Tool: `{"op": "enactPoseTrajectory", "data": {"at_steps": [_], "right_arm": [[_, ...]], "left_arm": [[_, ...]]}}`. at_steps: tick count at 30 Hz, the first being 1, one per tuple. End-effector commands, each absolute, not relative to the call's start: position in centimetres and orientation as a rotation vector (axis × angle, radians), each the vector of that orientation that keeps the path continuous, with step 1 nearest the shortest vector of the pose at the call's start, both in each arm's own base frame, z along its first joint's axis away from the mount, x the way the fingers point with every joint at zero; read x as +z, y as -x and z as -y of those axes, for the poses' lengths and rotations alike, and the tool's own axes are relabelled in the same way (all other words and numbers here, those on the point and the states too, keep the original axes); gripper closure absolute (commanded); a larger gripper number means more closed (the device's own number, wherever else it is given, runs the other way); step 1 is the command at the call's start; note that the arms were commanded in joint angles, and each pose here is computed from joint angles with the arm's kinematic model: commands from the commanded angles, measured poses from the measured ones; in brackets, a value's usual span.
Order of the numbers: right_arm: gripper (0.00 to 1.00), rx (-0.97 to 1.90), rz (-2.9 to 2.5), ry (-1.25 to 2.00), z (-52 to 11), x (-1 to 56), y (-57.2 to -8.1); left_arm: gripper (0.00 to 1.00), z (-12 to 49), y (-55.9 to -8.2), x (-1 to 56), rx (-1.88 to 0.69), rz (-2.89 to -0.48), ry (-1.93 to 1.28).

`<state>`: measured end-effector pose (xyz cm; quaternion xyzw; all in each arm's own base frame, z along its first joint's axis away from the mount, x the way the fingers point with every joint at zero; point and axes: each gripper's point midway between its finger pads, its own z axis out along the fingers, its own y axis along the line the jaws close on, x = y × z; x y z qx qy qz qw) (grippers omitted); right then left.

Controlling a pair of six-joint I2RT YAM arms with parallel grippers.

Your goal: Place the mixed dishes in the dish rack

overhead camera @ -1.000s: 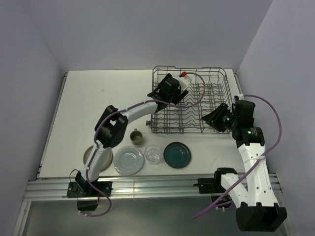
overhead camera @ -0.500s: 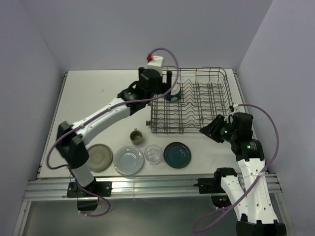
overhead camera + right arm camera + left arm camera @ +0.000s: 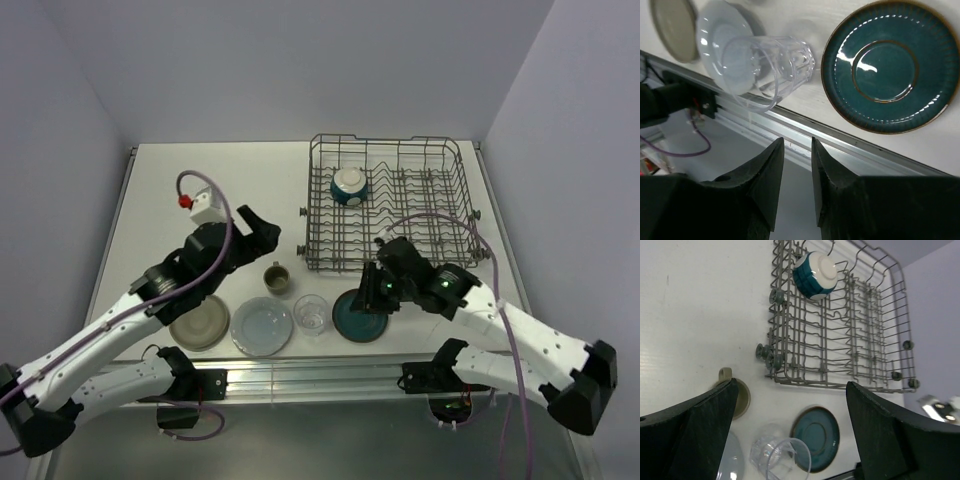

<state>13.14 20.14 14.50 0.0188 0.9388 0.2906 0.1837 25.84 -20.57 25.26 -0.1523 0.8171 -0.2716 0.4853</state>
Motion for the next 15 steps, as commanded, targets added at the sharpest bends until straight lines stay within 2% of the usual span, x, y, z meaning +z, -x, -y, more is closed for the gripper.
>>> {"op": "enactPoseTrajectory", "data": {"at_steps": [1, 5, 15], "right_arm": [[0.64, 0.816, -2.579, -0.091, -23.2, 15.8, -15.0], [0.62, 0.663, -2.683, -0.011, -26.0, 13.1, -14.2], [0.62, 0.579, -2.651, -0.046, -28.3, 13.3, -15.7]], "left_arm": [[0.06, 19.6, -24.3, 27.1, -0.794, -1.913, 0.471], [0.07, 18.4, -23.2, 27.3, -0.801, -1.901, 0.479], [0.06, 17.7, -22.5, 26.9, -0.781, -1.921, 0.449]]}}
